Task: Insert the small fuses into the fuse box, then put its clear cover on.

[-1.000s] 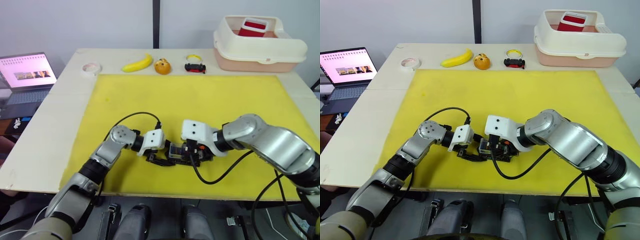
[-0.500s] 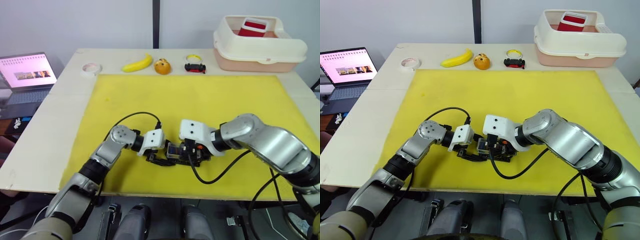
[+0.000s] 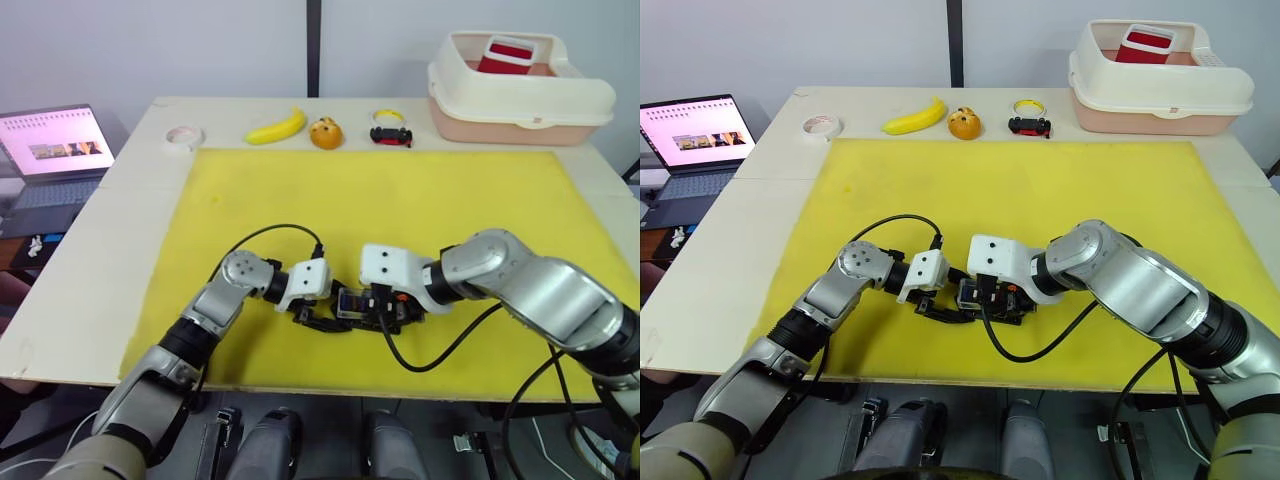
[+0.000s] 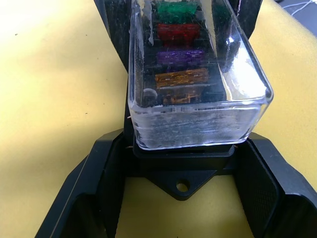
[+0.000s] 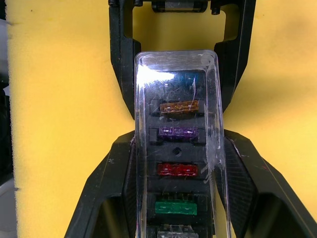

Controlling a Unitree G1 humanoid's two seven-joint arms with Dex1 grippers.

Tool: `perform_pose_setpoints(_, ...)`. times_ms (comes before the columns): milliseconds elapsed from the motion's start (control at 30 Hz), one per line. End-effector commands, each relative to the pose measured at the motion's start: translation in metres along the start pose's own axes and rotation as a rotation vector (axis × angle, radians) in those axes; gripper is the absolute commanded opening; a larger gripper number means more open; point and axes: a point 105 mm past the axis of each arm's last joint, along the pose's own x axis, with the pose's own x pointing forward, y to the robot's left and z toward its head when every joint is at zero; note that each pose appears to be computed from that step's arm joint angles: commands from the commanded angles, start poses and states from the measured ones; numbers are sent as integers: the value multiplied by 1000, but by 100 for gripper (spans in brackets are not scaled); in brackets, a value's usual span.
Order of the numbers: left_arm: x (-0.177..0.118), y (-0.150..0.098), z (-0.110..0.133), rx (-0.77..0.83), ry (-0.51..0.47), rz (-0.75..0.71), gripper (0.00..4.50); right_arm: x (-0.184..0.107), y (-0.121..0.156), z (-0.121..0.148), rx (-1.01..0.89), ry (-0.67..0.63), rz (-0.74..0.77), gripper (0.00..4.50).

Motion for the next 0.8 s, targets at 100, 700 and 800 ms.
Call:
perform_pose_setpoints(100, 1, 0, -5, -10, 24, 16, 254, 5, 3, 0, 32, 9, 9, 169)
perform_pose_setpoints(700, 1, 1, -5, -6, 28, 16, 254, 5, 5, -6, 20, 55, -12, 169)
perform_pose_setpoints(800, 2, 1, -6, -6, 27, 16, 254, 5, 6, -7, 22, 58, -10, 169)
